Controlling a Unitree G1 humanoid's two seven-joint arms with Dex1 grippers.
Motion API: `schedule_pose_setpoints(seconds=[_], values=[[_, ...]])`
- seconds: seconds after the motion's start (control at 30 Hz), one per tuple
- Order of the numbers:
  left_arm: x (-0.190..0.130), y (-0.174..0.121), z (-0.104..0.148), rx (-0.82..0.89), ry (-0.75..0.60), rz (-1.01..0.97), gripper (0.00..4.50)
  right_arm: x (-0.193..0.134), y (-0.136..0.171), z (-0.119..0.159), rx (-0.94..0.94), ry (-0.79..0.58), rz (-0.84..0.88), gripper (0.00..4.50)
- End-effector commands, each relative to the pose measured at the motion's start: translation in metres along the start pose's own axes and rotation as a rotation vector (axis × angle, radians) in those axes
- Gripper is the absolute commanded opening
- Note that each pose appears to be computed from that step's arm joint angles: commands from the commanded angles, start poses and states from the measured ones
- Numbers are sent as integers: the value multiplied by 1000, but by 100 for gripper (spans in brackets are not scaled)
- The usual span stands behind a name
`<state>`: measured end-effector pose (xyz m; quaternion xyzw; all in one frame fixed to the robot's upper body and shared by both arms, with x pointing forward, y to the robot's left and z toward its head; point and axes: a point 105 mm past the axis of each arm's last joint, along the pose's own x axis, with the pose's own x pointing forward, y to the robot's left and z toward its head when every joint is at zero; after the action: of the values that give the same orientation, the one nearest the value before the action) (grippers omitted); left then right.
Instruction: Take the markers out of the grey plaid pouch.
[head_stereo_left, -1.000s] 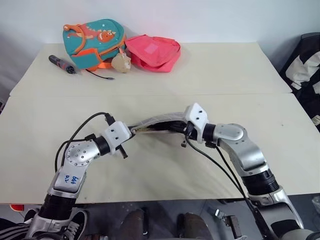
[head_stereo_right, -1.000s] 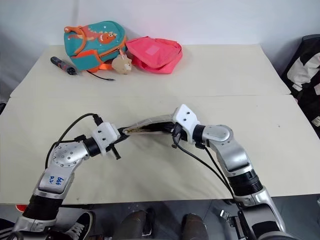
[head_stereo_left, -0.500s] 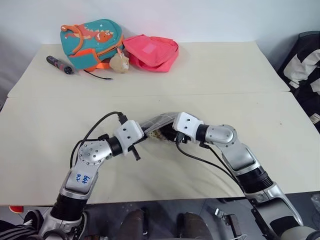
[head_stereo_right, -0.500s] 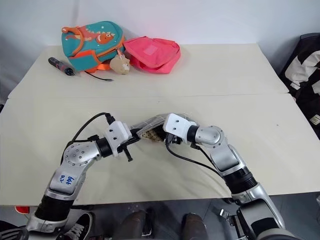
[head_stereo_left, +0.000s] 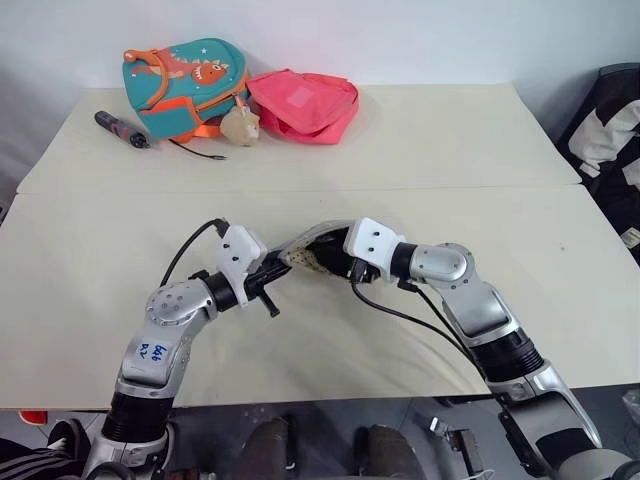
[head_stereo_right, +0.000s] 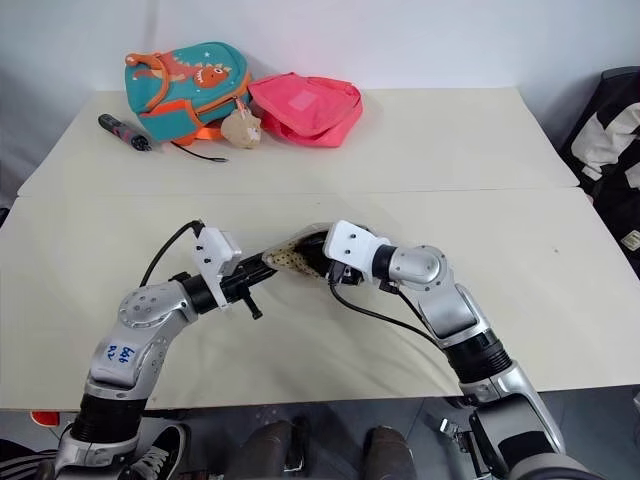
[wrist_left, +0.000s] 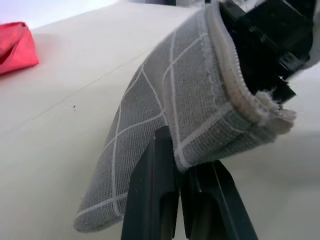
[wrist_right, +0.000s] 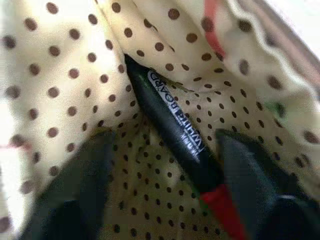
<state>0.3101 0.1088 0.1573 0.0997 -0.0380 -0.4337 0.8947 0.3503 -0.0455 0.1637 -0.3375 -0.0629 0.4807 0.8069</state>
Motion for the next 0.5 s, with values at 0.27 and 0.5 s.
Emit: schedule_pose_setpoints(seconds=[0.27, 0.5], values=[[3, -25, 22, 10, -55, -149, 0, 14, 6, 1, -112, 33, 2, 285], [7, -27, 24, 18, -56, -137, 0, 16, 10, -3, -77, 26, 2, 231]])
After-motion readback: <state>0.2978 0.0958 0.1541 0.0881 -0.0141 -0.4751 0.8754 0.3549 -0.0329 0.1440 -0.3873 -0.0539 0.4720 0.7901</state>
